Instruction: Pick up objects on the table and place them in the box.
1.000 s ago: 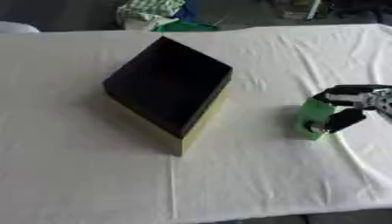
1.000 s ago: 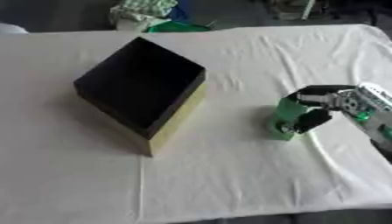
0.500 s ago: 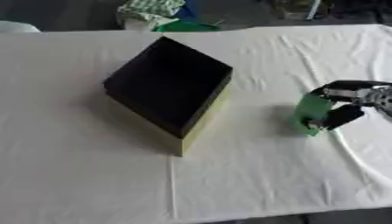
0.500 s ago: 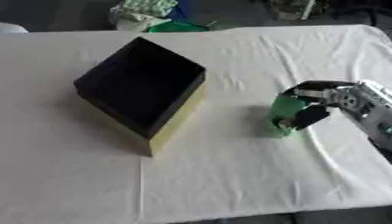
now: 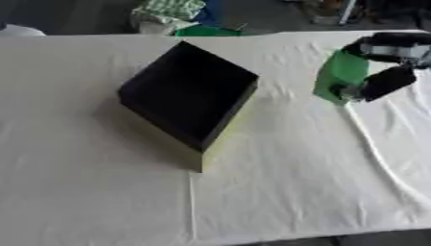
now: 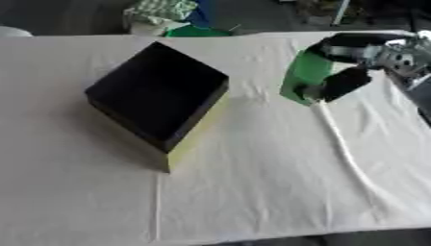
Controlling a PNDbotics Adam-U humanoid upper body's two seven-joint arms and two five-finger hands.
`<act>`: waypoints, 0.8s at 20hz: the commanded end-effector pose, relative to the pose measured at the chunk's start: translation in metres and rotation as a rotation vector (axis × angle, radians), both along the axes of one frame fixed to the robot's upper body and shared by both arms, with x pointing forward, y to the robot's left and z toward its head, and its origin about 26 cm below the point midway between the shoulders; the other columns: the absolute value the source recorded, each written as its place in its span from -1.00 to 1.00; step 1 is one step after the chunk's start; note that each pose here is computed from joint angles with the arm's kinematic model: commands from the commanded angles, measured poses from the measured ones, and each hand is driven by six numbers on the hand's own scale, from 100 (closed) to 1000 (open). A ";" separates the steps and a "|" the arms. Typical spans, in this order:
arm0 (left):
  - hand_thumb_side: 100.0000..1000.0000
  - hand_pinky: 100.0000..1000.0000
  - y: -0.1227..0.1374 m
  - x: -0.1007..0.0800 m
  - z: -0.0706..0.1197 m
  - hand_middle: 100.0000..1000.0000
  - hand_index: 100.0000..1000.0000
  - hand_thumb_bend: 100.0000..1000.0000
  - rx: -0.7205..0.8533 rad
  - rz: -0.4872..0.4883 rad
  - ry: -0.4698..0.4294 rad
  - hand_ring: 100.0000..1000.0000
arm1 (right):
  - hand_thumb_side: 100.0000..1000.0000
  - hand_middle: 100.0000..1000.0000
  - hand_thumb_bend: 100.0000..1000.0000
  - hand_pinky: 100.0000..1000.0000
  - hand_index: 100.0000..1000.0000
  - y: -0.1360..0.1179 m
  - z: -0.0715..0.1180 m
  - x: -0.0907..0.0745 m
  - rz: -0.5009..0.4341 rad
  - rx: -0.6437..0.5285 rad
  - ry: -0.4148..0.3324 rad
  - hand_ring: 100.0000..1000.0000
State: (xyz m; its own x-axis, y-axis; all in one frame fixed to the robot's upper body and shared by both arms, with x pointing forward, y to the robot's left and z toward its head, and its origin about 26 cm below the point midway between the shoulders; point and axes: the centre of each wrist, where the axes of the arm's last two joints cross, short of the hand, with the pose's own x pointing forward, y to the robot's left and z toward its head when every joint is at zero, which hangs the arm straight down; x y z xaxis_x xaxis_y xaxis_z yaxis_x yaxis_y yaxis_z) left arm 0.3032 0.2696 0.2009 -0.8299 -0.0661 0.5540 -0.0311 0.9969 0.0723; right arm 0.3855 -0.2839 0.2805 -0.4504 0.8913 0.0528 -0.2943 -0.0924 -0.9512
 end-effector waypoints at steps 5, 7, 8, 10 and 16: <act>0.63 0.23 -0.003 -0.002 0.007 0.27 0.43 -0.99 0.010 -0.020 -0.026 0.45 | 0.44 0.33 -0.99 0.67 0.68 0.052 0.032 0.032 0.138 0.001 -0.002 0.50; 0.63 0.23 -0.003 -0.002 0.008 0.27 0.43 -0.98 0.008 -0.024 -0.026 0.45 | 0.09 0.32 -1.00 0.65 0.67 0.072 0.036 0.041 0.180 0.002 0.005 0.48; 0.63 0.23 -0.004 -0.002 0.008 0.27 0.43 -0.98 0.006 -0.026 -0.026 0.45 | 0.08 0.31 -1.00 0.65 0.67 0.082 0.037 0.045 0.200 0.005 0.004 0.48; 0.62 0.23 -0.004 -0.002 0.008 0.27 0.43 -0.98 0.004 -0.028 -0.028 0.45 | 0.06 0.31 -1.00 0.65 0.67 0.100 0.040 0.052 0.229 0.012 -0.011 0.47; 0.62 0.23 -0.006 -0.002 0.009 0.27 0.43 -0.98 -0.002 -0.033 -0.032 0.45 | 0.04 0.30 -1.00 0.64 0.66 0.147 0.048 0.060 0.296 0.022 -0.101 0.46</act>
State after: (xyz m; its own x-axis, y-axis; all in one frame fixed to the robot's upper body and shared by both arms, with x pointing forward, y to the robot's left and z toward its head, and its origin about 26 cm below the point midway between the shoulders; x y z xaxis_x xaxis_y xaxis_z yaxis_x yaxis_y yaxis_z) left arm 0.3041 0.2659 0.2019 -0.8316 -0.0462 0.5534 -0.0125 0.9978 0.0645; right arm 0.4459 -0.1411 0.3166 -0.6888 0.7239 0.0391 -0.2054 -0.1432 -0.9681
